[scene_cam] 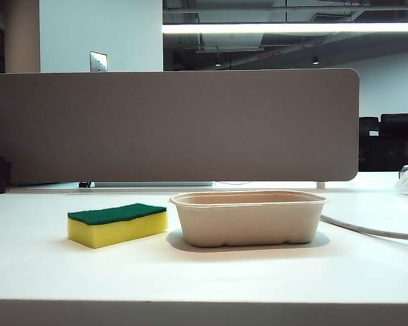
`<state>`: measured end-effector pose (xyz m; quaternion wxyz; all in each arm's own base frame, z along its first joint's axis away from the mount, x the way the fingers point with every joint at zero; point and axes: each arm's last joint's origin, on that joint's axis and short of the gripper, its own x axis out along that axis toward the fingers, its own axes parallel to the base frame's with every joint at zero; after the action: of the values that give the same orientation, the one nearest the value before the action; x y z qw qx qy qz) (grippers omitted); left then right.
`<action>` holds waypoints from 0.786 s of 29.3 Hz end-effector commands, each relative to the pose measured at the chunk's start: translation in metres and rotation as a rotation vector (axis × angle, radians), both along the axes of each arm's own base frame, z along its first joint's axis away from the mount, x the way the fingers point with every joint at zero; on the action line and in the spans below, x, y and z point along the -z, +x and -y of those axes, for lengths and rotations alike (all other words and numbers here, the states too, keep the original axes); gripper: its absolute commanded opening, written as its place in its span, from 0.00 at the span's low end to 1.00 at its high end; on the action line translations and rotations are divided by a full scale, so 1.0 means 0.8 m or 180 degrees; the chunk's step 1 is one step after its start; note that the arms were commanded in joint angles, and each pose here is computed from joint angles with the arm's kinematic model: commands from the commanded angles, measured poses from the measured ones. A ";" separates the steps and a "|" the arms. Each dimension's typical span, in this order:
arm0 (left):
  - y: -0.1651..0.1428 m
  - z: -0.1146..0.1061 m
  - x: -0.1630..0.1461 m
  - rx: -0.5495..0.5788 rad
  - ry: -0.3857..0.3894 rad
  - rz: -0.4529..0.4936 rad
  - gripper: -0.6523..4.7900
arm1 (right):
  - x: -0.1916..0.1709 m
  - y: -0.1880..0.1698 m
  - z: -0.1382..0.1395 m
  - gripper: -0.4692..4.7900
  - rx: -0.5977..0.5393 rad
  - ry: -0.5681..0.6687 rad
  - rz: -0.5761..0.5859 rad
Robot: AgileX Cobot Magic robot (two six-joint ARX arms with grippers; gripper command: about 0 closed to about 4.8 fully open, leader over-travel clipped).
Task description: Take out the cleaning sponge from the paper lunch box and place it on the table.
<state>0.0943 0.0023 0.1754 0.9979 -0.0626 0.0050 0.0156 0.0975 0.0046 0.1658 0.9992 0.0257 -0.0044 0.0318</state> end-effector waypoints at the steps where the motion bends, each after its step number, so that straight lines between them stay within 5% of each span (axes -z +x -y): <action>1: 0.002 0.000 0.009 0.0032 0.0005 -0.0020 0.11 | -0.002 0.000 0.000 0.08 -0.0013 0.0003 0.0045; 6: 0.004 0.001 0.021 0.0049 0.0065 -0.0185 0.11 | -0.002 0.000 0.000 0.08 -0.0015 0.0003 0.0045; 16: 0.004 0.003 0.016 0.0314 0.0486 -0.0053 0.11 | -0.002 0.000 0.000 0.08 -0.0015 0.0003 0.0044; 23: 0.004 0.003 0.013 0.0245 0.0456 0.0023 0.11 | -0.002 0.000 0.000 0.08 -0.0015 0.0003 0.0045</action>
<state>0.0973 0.0001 0.1619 0.9995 0.0113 0.0164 -0.0240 0.0975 0.0048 0.1657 0.9991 0.0257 -0.0042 0.0329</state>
